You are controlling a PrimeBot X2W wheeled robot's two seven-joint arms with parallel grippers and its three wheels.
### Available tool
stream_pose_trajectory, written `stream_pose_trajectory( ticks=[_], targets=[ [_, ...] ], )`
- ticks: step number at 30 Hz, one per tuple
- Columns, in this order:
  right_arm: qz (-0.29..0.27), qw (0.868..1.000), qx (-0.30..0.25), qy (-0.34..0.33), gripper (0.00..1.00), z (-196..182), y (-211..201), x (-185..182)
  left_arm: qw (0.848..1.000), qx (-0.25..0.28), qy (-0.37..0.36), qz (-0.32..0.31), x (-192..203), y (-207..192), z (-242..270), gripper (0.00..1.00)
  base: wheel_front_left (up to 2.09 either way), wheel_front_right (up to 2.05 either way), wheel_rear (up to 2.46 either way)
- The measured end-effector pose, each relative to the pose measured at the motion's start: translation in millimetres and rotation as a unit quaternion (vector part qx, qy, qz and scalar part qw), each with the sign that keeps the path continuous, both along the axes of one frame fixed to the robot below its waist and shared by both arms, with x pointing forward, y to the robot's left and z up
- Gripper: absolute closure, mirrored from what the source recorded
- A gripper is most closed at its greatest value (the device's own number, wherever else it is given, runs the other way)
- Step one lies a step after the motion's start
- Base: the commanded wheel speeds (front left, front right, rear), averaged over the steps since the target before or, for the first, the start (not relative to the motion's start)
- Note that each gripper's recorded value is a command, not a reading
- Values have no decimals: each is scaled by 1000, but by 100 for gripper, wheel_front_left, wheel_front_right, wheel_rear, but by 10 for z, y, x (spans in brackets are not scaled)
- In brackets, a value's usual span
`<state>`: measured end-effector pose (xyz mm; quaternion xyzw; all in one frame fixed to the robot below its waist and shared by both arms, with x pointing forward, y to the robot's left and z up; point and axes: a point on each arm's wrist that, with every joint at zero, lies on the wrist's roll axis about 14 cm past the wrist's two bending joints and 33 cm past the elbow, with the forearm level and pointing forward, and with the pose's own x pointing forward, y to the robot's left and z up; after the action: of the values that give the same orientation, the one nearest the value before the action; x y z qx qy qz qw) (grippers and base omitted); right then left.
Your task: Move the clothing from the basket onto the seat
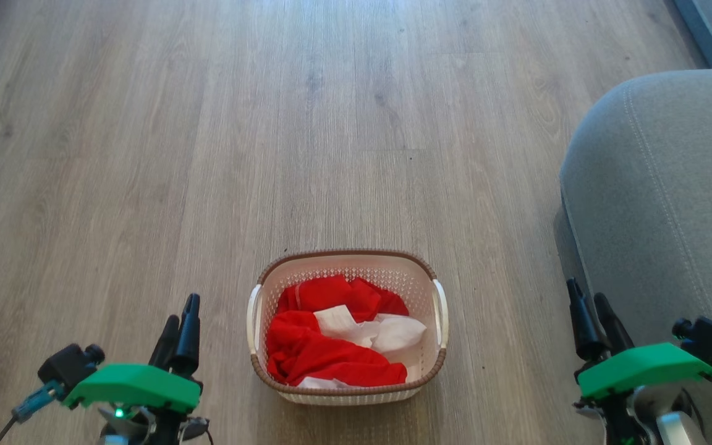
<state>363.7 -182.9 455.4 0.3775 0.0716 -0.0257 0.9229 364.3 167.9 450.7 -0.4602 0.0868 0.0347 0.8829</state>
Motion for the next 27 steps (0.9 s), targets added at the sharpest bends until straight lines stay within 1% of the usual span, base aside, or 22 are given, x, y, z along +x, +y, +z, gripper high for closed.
stream_pose_trajectory(
  ticks=[3,5,14,27],
  targets=[
    [9,1000,-27,-8,0,42,33,35,1000,27,-6,-5,7,-11,23,0,0,0,0],
    [11,999,-33,-9,0,46,38,37,999,33,-8,-8,9,-18,30,0,0,0,0],
    [24,996,-88,-17,0,65,70,40,995,92,-22,-20,18,-59,84,0,0,0,0],
    [45,984,-169,-32,0,97,130,53,985,164,-40,-32,33,-82,141,0,0,0,0]
  ],
)
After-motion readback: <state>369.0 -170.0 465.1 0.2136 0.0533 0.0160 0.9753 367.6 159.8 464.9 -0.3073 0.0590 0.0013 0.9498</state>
